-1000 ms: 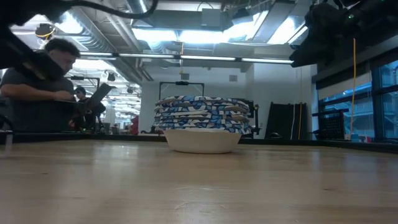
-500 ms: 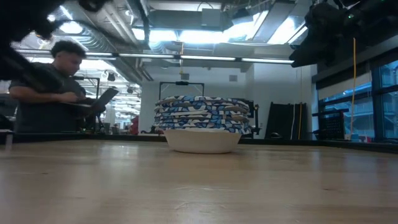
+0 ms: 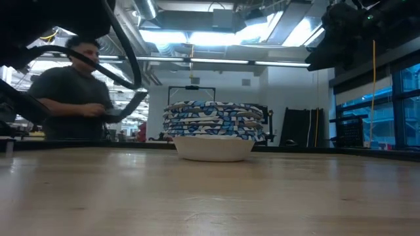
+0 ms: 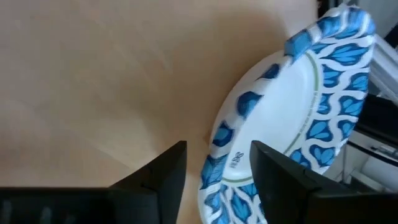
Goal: Nest bowls inside each other
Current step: Stack the white bowl on top of the other white bowls, then return to Home Position
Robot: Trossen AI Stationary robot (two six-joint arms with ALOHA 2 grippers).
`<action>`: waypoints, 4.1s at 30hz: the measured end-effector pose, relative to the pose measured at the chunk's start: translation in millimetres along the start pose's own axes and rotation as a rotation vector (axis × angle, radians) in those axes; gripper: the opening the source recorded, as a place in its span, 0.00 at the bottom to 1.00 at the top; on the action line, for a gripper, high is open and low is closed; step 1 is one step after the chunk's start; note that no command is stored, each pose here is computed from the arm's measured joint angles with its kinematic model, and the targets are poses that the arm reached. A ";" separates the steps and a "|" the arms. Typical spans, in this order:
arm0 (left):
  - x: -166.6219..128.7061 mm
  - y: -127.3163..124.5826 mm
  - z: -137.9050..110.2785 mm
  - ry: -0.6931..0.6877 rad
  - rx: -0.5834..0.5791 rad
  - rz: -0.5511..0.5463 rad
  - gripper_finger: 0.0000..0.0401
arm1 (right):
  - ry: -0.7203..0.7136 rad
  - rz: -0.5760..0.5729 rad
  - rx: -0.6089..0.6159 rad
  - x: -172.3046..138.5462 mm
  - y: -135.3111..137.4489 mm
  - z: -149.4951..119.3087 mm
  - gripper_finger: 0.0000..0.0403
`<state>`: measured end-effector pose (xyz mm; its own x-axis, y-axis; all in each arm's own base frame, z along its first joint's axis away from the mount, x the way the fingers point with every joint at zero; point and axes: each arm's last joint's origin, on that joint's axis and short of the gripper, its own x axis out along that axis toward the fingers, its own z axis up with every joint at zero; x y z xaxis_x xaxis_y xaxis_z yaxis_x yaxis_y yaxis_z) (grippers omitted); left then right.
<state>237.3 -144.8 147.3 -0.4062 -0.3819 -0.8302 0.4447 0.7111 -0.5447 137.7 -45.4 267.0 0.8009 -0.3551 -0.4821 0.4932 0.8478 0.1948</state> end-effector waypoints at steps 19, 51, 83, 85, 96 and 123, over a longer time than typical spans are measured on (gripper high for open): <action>-6.6 9.9 0.9 -0.057 -0.067 -0.119 0.01 | 0.000 0.000 0.001 0.0 0.0 0.0 0.40; -204.5 155.5 -110.7 -1.319 -0.868 -0.323 0.00 | 0.032 0.023 -0.088 0.0 0.1 -2.6 0.40; -175.8 194.6 -117.4 -1.226 -1.307 -0.128 0.25 | 0.053 0.048 -0.242 -0.4 0.3 -4.6 0.40; -175.9 194.7 -117.6 -1.227 -1.307 -0.128 0.29 | 0.053 0.048 -0.243 -0.4 0.3 -4.7 0.40; -180.2 200.6 -125.4 -1.273 -1.303 -0.068 0.46 | 0.051 0.049 -0.264 -0.9 0.3 -4.6 0.40; -224.1 227.3 -190.3 -1.554 -0.823 0.475 0.47 | -0.079 -0.110 -0.196 -1.1 -1.9 6.2 0.40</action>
<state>277.5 214.7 232.2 0.8660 0.1182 -0.4859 -0.3705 0.8044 -0.4645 138.0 -49.1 272.4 0.7738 -0.4729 -0.4214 0.5097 0.8599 -0.0289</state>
